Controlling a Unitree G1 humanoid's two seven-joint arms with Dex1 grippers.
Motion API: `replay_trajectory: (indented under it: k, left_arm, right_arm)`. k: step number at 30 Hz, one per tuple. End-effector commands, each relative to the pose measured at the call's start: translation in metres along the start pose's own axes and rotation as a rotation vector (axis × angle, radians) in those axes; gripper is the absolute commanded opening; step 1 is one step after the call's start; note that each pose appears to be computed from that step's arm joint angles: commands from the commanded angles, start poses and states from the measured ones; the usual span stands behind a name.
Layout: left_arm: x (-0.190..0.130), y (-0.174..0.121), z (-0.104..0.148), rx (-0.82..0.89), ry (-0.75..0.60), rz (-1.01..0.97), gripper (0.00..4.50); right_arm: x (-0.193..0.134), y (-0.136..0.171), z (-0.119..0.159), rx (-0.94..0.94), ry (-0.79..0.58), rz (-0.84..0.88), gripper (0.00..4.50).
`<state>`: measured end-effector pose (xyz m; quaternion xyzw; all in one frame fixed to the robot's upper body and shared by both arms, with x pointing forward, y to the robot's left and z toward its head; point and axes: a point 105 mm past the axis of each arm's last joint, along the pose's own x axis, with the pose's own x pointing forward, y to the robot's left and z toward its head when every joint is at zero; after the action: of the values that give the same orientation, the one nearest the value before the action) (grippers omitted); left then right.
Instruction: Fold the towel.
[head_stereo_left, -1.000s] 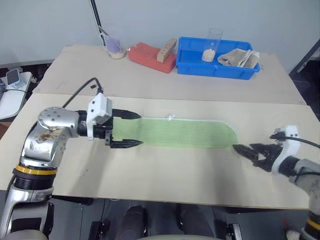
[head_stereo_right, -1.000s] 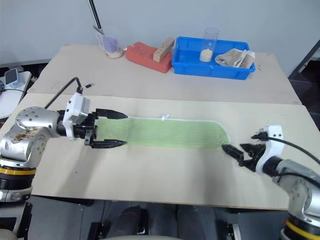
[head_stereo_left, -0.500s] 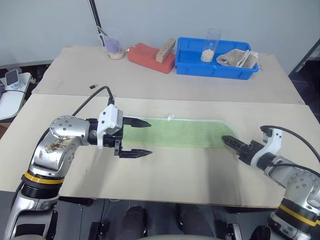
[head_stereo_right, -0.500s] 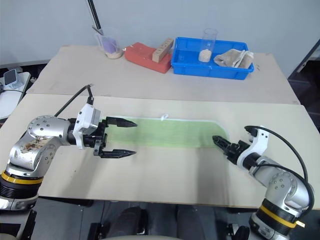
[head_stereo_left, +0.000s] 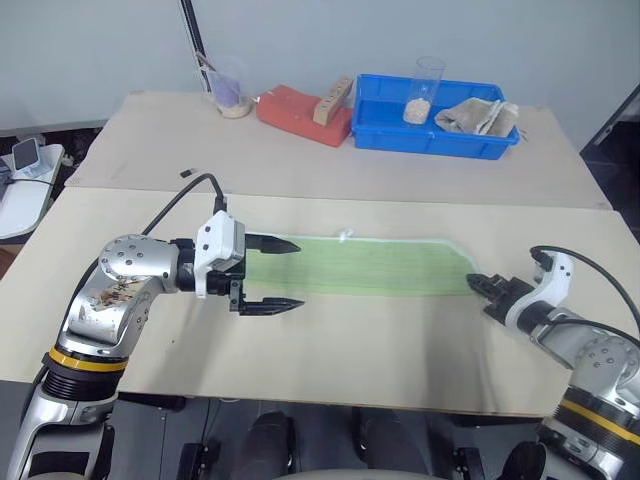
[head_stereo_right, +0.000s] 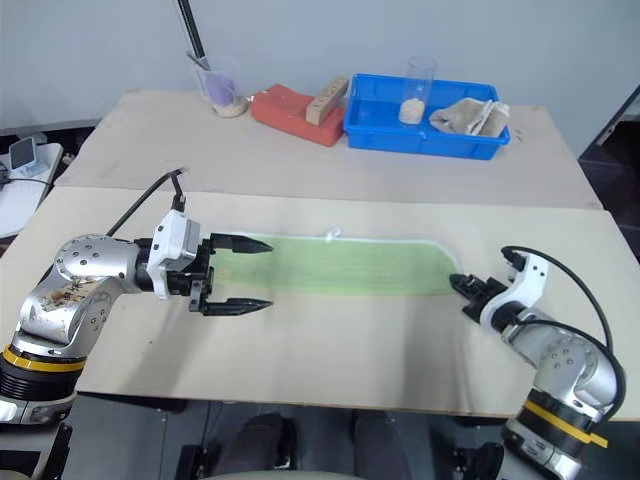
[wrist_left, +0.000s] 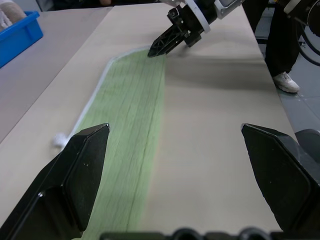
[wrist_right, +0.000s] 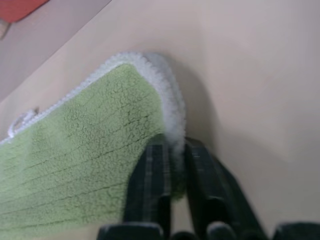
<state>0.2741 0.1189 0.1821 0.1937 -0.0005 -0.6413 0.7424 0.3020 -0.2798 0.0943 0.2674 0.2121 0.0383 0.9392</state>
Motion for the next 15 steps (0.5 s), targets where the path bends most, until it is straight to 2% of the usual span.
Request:
replay_trajectory:
  k: [1, 2, 4, 6, 10, 13, 15]
  left_arm:
    - [0.001, 0.001, 0.013, 0.037, -0.026, 0.006, 4.5]
    - [0.001, 0.002, 0.015, 0.026, -0.031, 0.012, 4.5]
    - [0.002, 0.003, 0.019, 0.017, -0.048, 0.016, 4.5]
    - [0.003, 0.003, 0.021, 0.016, -0.053, 0.015, 4.5]
    - [0.003, 0.002, 0.021, 0.017, -0.05, 0.021, 4.5]
    - [0.002, 0.002, 0.022, 0.019, -0.05, 0.033, 4.5]
    - [-0.001, -0.001, 0.022, 0.019, -0.048, 0.05, 4.5]
  right_arm:
    - [-0.017, -0.013, 0.027, -0.084, -0.052, -0.026, 0.02]
    - [-0.021, -0.016, 0.035, -0.115, -0.061, -0.03, 0.02]
    - [-0.03, -0.01, 0.051, -0.3, -0.049, -0.012, 0.02]
    - [-0.031, 0.007, 0.053, -0.483, -0.002, 0.037, 0.02]
    - [-0.022, 0.063, 0.041, -0.711, 0.043, 0.194, 0.02]
    - [-0.013, 0.094, 0.03, -0.765, 0.045, 0.283, 0.02]
    - [-0.003, 0.123, 0.011, -0.802, 0.058, 0.368, 0.02]
